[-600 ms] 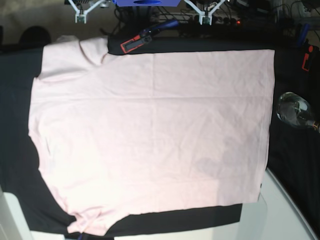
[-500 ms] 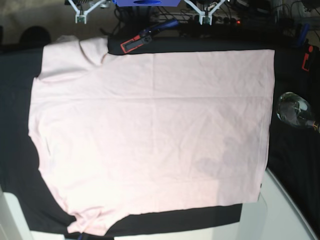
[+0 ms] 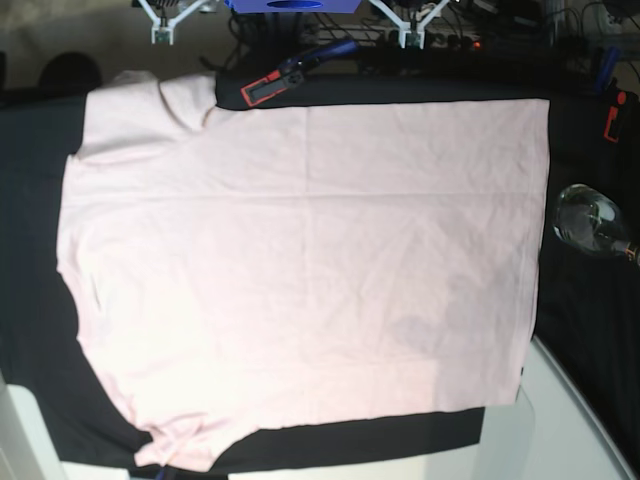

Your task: Fold the T-shirt properly

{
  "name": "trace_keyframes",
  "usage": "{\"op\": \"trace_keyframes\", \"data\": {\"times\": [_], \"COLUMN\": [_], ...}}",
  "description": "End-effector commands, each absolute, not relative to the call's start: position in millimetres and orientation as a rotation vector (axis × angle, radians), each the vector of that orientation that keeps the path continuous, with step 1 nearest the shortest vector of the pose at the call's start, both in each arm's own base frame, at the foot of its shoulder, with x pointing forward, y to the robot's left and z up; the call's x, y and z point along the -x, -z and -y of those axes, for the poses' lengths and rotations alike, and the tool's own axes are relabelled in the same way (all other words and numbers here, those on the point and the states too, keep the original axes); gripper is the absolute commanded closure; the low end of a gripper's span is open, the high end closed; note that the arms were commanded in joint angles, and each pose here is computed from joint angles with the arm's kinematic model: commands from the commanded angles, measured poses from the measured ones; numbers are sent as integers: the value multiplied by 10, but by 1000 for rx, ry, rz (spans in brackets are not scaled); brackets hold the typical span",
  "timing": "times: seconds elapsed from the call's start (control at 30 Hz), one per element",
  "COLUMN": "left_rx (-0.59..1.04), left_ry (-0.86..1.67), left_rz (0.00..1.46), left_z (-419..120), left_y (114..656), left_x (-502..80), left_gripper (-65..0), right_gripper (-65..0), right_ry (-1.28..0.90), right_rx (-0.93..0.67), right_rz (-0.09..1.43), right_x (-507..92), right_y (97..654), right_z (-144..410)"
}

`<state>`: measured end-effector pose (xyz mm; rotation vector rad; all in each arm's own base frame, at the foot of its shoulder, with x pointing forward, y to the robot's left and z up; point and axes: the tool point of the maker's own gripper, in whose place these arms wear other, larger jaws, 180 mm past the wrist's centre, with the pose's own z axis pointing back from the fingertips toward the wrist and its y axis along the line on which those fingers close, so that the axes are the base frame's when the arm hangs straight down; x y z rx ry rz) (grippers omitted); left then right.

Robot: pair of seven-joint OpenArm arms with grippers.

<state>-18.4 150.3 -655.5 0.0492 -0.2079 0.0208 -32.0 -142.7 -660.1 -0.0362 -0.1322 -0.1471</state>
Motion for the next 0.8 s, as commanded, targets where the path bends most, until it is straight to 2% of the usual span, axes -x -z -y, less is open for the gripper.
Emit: {"op": "trace_keyframes", "data": {"times": [0.0,0.03,0.1,0.17,0.2,0.27,0.3,0.33,0.4,0.43,0.53,0.6,0.77], "left_rx": [-54,-54,-54,-54,-54,-54,-56,-57,-58,-58,-56,-58,-118], "left_ry": [-9,-6,-6,-6,-6,-7,-16,-22,-22,-22,-9,-5,18], "left_rz": [205,208,208,209,206,203,203,205,208,209,209,208,321], "left_z": [-1523,-1521,-1521,-1521,-1521,-1521,-1528,-1534,-1536,-1536,-1533,-1547,-1879], "left_y": [6547,6546,6546,6545,6546,6548,6547,6546,6544,6544,6543,6531,6326], "left_x": [247,238,238,236,244,253,253,251,247,244,247,308,209], "left_gripper": [-376,-381,-380,-370,-336,-165,-62,0,-13,-18,-17,-17,0], "right_gripper": [-605,-631,-634,-625,-598,-451,-357,-247,-28,0,-33,0,0], "right_ry": [151,150,150,150,150,150,150,153,159,159,159,157,141], "right_rx": [44,46,46,46,47,47,47,47,49,49,50,55,89], "right_rz": [125,125,127,127,125,125,125,125,125,125,118,131,191], "right_x": [392,424,433,433,443,443,443,443,444,444,502,503,612], "right_y": [6595,6590,6587,6587,6587,6587,6587,6587,6586,6586,6582,6568,6443], "right_z": [1443,1448,1450,1450,1450,1450,1450,1453,1457,1457,1458,1485,1636]}}
